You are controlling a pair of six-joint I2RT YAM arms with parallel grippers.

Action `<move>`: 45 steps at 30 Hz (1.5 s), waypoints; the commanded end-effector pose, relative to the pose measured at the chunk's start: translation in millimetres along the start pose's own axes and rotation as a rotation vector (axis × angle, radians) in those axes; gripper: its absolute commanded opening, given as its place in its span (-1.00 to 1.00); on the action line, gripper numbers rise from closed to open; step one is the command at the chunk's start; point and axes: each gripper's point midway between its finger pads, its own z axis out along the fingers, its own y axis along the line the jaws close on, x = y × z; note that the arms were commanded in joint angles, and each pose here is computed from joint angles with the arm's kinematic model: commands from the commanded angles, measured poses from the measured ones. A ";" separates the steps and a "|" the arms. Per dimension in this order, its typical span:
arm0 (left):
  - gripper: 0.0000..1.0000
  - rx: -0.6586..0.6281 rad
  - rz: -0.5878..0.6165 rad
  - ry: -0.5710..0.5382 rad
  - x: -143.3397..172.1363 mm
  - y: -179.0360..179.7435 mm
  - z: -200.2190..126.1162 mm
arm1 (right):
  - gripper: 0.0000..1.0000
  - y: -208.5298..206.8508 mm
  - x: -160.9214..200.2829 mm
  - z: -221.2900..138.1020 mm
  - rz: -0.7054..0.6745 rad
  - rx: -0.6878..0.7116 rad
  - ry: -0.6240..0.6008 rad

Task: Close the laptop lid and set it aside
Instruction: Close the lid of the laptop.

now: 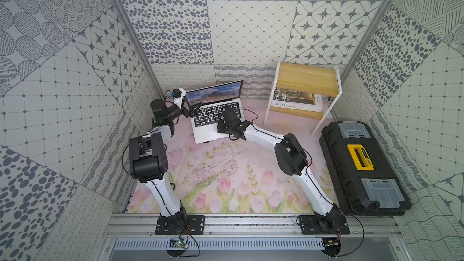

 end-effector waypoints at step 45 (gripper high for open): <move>0.27 -0.530 -0.379 0.280 -230.8 -31.2 41.9 | -0.48 -47.5 29.9 20.1 -0.027 0.082 0.096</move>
